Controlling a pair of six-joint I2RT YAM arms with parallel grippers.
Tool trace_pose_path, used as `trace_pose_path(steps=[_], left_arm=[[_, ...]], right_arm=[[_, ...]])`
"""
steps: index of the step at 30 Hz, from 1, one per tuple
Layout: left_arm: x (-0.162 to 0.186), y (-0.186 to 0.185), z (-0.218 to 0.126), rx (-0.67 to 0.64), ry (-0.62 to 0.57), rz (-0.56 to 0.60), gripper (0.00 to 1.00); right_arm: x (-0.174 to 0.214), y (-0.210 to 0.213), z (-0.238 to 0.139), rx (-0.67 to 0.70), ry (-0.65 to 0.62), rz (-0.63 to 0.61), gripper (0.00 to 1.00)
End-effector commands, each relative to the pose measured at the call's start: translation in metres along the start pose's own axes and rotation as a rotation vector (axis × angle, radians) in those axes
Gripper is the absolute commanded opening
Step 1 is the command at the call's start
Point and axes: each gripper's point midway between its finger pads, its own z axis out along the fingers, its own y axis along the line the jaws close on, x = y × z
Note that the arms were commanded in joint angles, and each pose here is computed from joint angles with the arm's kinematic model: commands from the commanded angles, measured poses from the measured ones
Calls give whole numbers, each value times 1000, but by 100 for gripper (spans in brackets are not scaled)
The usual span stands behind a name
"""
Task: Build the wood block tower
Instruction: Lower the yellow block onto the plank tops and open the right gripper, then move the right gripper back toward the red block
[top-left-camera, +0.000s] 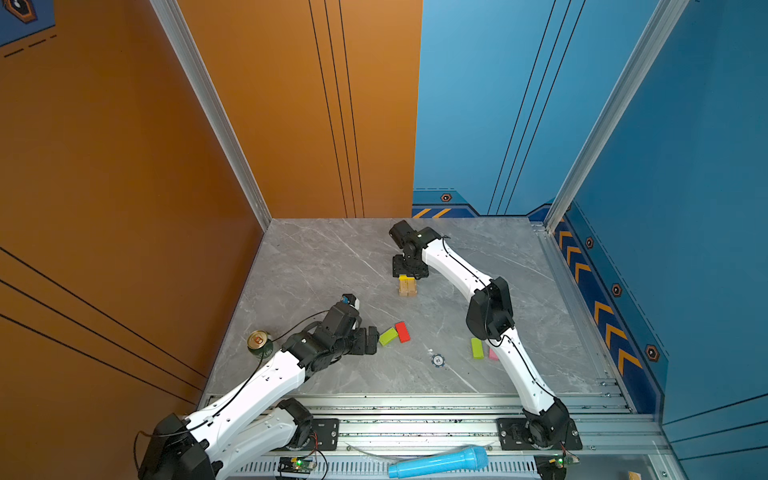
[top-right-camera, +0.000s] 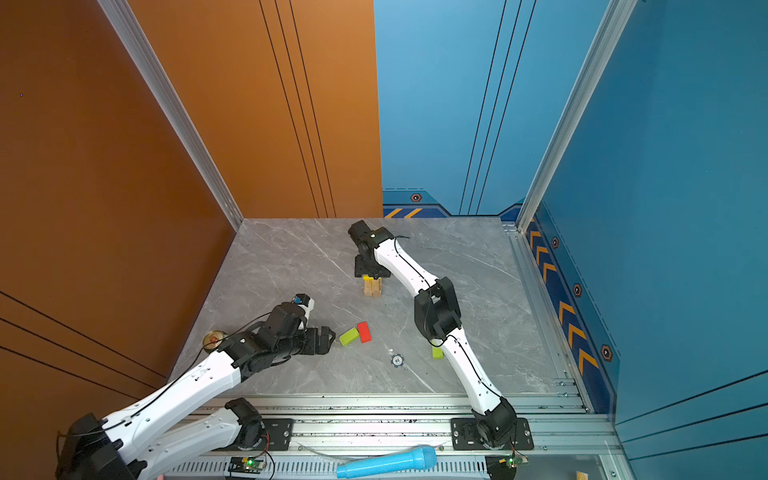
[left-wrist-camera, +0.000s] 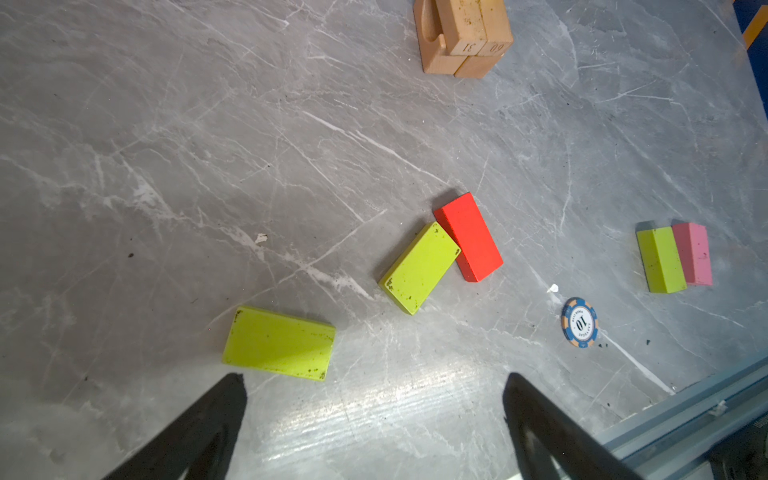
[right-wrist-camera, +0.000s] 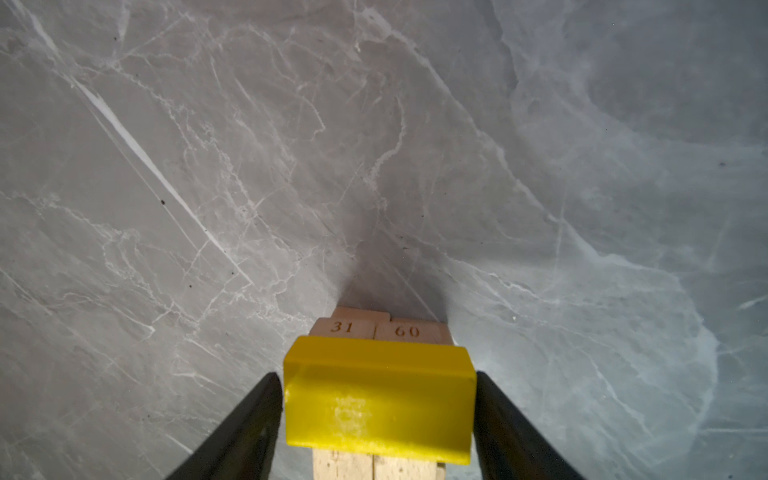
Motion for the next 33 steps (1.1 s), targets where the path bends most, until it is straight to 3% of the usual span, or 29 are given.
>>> trace_pose_path(steps=[1,8,18,25,33], left_arm=[[-12,-6,-4,29,-27,3,98],[-14,-7,-6,33,-36,0,98],[-12,-9,-15,55,-50,-18,98],[12,-9,-23,45,-45,-20,98],[49,-15,-28,29,-59,30,98]], right_arm=[[0,-3,-5,8,6,-5,78],[-7,0,-29,-4,-38,-17,82],[4,0,-91,-2,-101,-67,82],[56,2,-115,-47,-104,-117,83],[132,-12,-100,-60,-71,-136,82]])
